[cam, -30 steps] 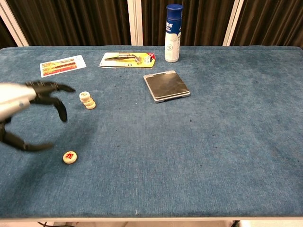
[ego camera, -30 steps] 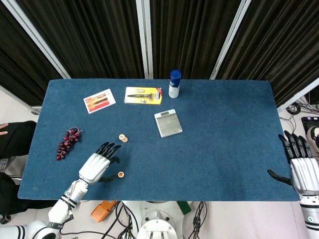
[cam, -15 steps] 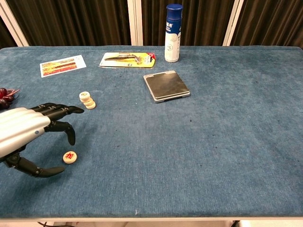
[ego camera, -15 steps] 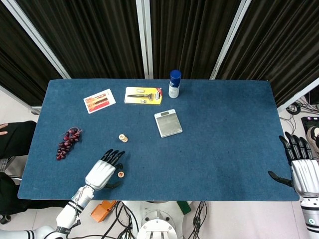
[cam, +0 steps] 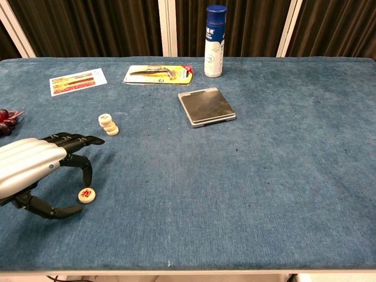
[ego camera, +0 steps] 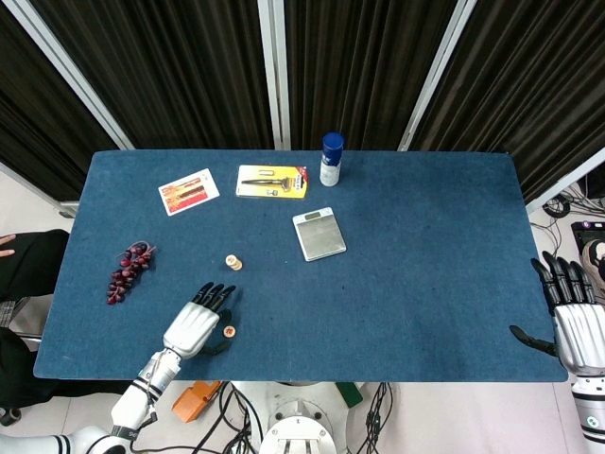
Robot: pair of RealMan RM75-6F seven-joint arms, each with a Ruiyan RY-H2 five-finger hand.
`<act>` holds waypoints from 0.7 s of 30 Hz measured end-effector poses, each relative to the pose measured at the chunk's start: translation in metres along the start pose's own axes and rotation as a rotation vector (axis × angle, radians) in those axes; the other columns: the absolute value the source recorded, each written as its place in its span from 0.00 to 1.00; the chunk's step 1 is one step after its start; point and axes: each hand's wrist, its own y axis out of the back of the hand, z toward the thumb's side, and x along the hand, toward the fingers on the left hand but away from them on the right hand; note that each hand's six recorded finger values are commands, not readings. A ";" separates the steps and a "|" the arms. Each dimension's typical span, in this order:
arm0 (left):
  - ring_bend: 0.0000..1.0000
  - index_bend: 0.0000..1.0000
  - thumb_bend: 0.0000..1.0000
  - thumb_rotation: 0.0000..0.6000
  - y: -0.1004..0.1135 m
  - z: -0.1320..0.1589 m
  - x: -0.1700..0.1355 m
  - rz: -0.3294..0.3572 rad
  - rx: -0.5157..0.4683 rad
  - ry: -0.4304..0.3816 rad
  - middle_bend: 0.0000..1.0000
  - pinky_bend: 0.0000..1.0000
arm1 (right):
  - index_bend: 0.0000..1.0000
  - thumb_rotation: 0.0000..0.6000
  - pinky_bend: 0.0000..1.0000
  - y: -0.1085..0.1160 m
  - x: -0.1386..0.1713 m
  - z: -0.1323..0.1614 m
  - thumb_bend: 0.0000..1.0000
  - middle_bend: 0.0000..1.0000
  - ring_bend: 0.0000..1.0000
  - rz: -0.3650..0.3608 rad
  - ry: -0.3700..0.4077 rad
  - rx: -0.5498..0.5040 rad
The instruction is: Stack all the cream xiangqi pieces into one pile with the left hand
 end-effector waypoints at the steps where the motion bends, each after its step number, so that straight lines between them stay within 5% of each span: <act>1: 0.00 0.45 0.28 0.83 0.000 0.000 0.000 0.001 0.000 0.000 0.00 0.00 | 0.00 1.00 0.05 0.000 0.000 0.000 0.10 0.00 0.00 0.000 0.000 0.000; 21: 0.00 0.47 0.32 0.87 -0.003 0.004 0.007 -0.020 0.010 -0.004 0.00 0.00 | 0.00 1.00 0.05 0.000 0.000 -0.001 0.10 0.00 0.00 0.001 -0.005 0.002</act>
